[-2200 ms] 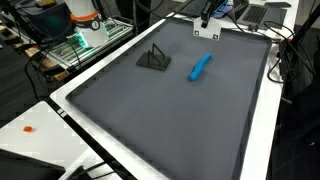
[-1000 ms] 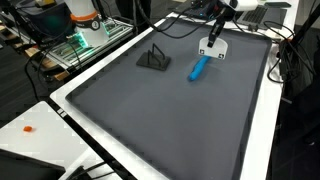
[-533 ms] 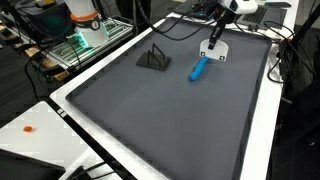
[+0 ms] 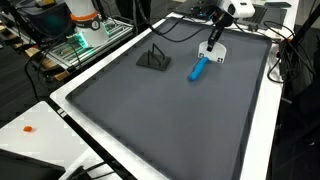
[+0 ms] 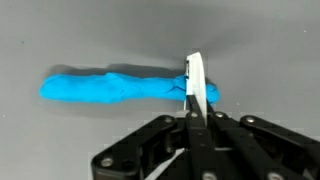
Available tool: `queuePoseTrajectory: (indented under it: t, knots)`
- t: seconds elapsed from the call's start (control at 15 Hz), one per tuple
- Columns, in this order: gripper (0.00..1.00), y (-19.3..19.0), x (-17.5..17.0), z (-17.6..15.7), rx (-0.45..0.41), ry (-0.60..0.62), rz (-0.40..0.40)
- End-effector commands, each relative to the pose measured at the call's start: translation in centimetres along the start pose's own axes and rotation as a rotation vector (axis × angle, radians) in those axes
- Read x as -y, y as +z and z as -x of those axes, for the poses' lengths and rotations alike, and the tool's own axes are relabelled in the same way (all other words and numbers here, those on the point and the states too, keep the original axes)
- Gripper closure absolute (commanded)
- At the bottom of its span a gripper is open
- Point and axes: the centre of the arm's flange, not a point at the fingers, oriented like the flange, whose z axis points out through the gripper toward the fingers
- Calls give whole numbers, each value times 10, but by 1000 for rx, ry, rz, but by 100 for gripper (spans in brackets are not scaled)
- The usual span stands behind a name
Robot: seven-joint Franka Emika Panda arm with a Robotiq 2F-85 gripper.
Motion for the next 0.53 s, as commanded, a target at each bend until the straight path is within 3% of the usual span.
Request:
queuePoseTrajectory:
  t: [0.0,0.47]
  knots:
    - [99,27,-3,5,39,21,19]
    - [99,25,-8,22,90,45,-9]
